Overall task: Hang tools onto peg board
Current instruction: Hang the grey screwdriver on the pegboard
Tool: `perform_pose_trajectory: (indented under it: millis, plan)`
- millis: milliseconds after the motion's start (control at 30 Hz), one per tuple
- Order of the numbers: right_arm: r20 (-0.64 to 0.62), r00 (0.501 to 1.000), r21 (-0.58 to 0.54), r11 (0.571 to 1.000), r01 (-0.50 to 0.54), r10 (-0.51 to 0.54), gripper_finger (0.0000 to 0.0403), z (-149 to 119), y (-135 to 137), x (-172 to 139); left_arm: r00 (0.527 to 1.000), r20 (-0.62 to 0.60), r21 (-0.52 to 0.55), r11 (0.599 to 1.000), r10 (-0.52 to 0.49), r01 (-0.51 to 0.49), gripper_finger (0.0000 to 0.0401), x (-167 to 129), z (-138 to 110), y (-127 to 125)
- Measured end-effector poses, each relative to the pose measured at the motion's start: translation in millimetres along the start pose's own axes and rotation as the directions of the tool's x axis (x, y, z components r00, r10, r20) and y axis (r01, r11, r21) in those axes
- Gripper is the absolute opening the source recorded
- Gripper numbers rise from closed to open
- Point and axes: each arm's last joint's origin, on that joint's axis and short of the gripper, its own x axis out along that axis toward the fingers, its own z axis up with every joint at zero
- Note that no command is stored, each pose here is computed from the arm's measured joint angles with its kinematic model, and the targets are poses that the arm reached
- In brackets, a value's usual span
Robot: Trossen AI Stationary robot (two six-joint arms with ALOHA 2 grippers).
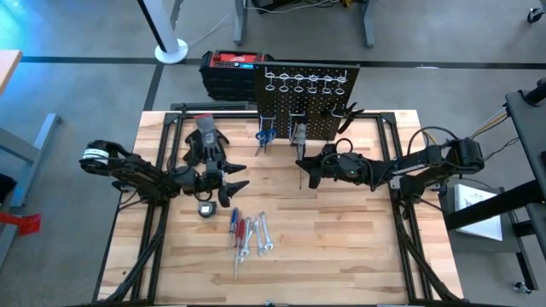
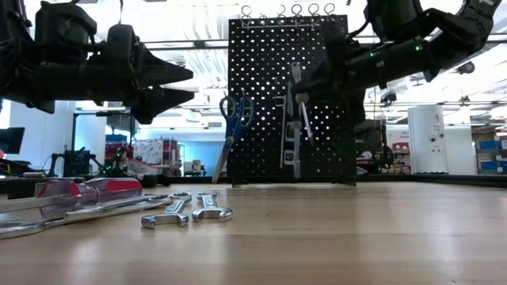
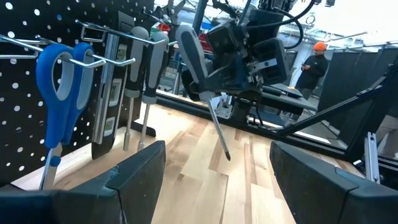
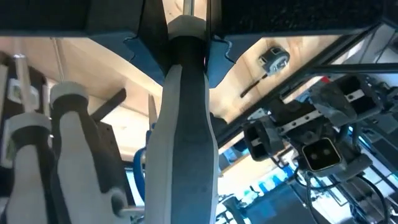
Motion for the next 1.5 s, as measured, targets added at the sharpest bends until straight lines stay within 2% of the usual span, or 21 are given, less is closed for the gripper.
perform_pose_trajectory:
  millis: [533, 667, 800, 967, 1167, 1500]
  plan:
    - [-0.008, 0.997, 0.087, 0.994, 0.073, -0.072, 0.005, -1, -12, 5, 1.0, -0.002, 0.0, 1.0, 0.0, 0.0, 0.0278, 0, 0, 0]
    - [-0.017, 0.993, 0.162, 0.98, 0.117, -0.116, 0.0118, -4, -15, 5, 1.0, -0.009, 0.0, 1.0, 0.002, -0.002, 0.0278, 0, -1, 0]
    - [-0.028, 0.991, 0.183, 0.974, 0.131, -0.128, 0.0183, -6, -17, 4, 1.0, -0.018, -0.008, 1.0, 0.004, -0.005, 0.0278, 0, -2, 1]
    - [-0.013, 0.987, 0.216, 0.963, 0.161, -0.162, 0.0206, -6, -19, 3, 1.0, -0.022, -0.019, 1.0, 0.006, -0.006, 0.0278, 0, -2, 1]
    - [0.021, 0.985, 0.239, 0.957, 0.163, -0.173, 0.0178, -2, -17, 1, 1.0, -0.023, -0.021, 1.0, 0.011, -0.011, 0.0278, 0, -3, 1]
    - [0.112, 0.983, 0.268, 0.957, 0.114, -0.148, 0.0054, 14, -10, -7, 0.999, -0.019, -0.02, 0.999, 0.029, -0.029, 0.0278, 0, -2, 1]
